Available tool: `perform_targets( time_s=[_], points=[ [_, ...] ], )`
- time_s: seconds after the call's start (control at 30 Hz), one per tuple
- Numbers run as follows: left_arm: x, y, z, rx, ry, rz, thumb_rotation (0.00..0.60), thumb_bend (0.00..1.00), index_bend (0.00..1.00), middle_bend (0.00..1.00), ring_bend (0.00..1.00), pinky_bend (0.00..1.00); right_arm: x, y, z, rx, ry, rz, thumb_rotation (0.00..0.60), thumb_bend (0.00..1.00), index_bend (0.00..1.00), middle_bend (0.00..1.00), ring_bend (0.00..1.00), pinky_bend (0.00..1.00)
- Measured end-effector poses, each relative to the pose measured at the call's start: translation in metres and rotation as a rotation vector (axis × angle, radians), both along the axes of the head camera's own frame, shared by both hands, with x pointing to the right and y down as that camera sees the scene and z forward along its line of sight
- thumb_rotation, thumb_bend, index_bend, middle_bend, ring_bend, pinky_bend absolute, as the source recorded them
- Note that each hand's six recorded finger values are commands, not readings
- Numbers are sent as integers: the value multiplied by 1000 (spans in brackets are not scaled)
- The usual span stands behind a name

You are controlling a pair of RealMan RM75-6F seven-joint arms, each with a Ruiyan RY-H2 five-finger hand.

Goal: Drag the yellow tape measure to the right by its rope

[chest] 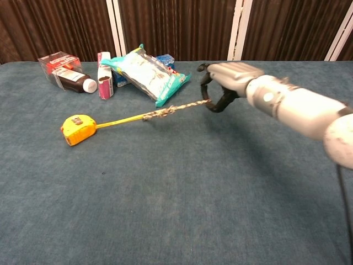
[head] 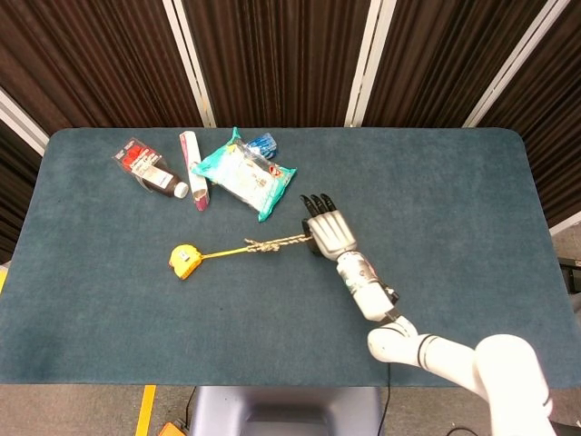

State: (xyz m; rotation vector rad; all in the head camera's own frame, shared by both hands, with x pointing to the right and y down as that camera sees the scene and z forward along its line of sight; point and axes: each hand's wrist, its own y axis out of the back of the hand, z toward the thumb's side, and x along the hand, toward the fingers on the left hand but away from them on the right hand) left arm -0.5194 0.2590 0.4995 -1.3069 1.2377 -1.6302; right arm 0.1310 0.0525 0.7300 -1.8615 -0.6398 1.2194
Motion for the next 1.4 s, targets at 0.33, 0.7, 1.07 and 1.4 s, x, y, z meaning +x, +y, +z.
perform_targets(
  time_s=[0.33, 0.7, 1.07, 1.4],
  points=[
    [5, 1, 3, -6, 2, 12, 600, 407, 147, 0, 0, 120, 84, 11, -41, 25, 51, 4, 600, 588, 786, 134, 118, 25],
    [8, 0, 5, -14, -7, 20, 600, 407, 147, 0, 0, 120, 178, 22, -49, -6, 171, 86, 600, 589, 788, 134, 118, 25],
    [11, 0, 9, -21, -28, 20, 600, 407, 147, 0, 0, 120, 259, -7, -55, 62, 301, 214, 600, 594, 793, 134, 118, 25],
    [12, 0, 9, -18, -33, 18, 600, 407, 148, 0, 0, 119, 305, -22, -57, 121, 397, 315, 600, 595, 796, 134, 119, 25]
  ],
)
